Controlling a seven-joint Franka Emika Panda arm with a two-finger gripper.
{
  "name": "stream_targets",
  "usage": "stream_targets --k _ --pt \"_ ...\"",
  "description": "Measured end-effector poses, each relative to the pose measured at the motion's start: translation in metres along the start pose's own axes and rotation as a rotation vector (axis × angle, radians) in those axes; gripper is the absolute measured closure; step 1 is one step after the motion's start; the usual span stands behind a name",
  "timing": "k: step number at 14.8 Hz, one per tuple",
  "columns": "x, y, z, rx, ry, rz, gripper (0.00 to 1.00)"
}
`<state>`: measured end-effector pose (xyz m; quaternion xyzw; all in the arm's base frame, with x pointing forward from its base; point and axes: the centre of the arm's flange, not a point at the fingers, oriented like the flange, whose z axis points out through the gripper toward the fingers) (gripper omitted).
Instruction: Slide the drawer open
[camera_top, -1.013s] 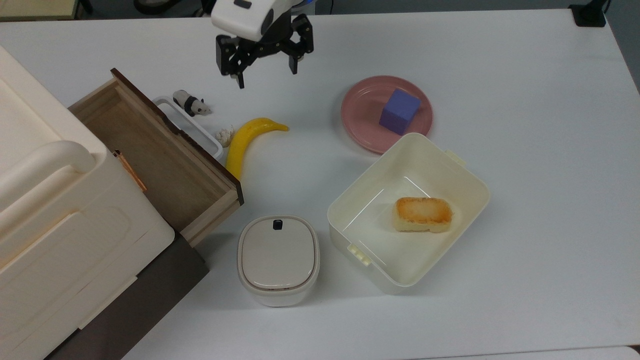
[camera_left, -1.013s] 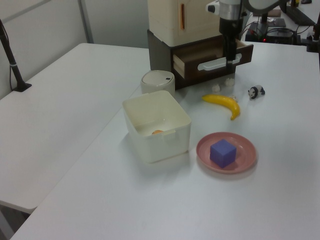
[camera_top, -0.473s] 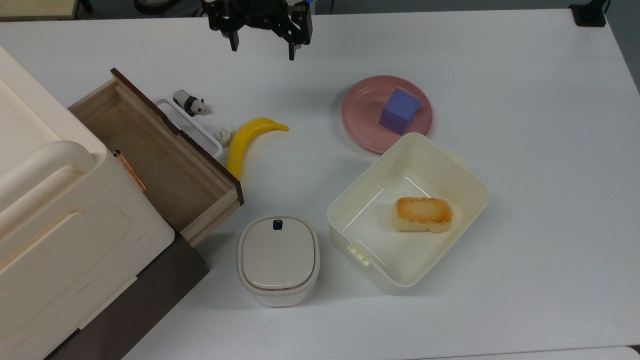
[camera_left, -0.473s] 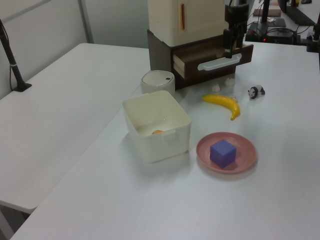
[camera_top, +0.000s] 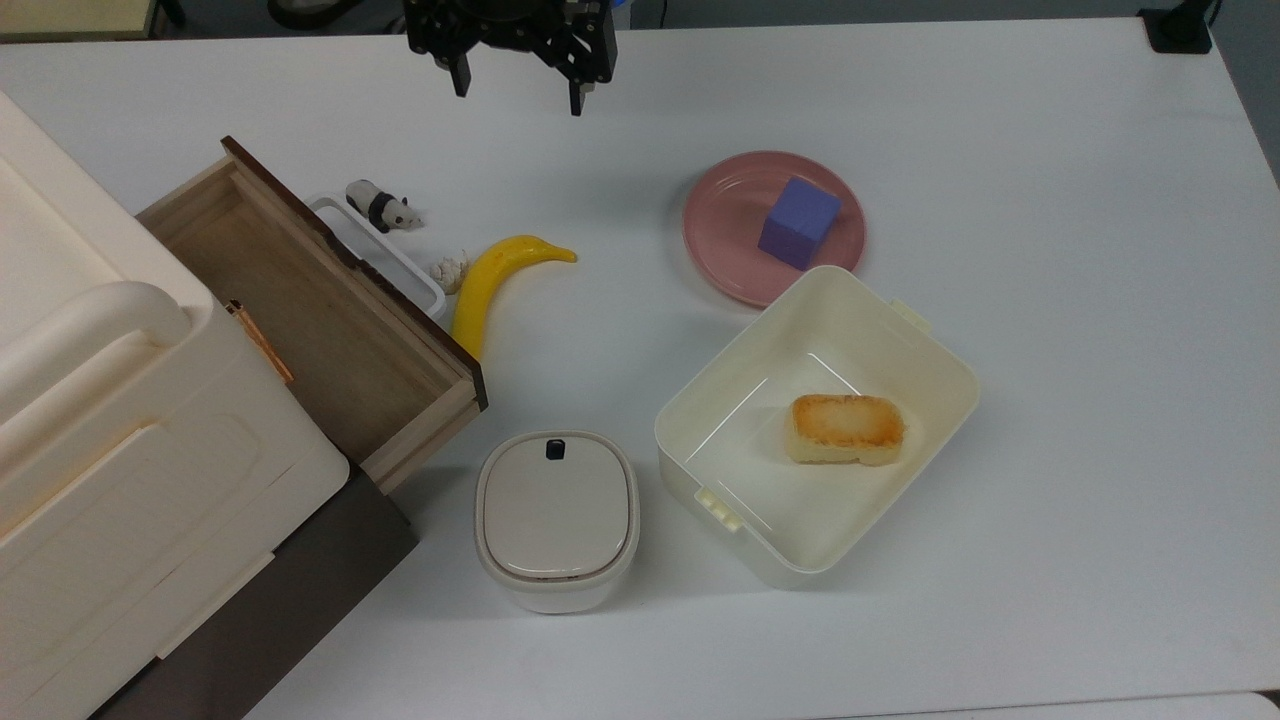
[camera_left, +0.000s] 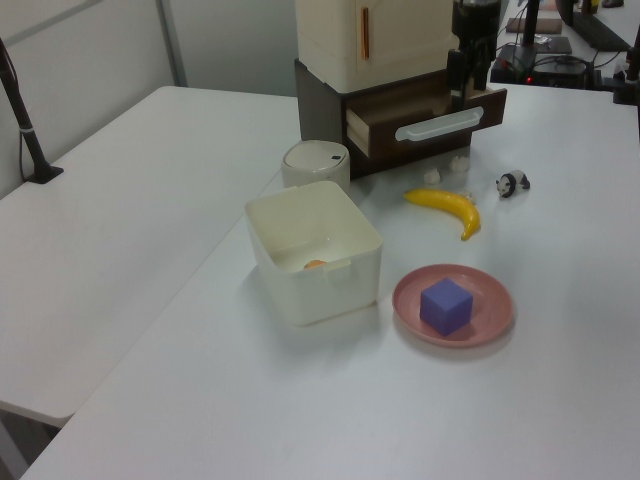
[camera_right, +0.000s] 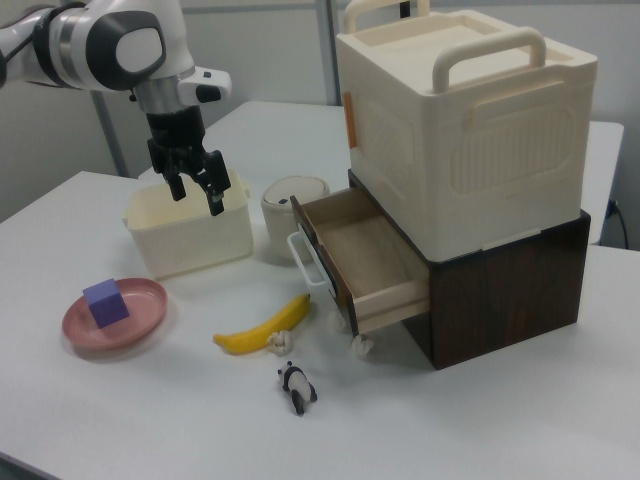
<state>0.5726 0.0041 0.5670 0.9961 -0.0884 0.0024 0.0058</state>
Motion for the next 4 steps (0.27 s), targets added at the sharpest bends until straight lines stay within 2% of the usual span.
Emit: stream_targets --k 4 --pt "0.0027 -0.0042 0.0089 -0.003 -0.015 -0.005 0.00"
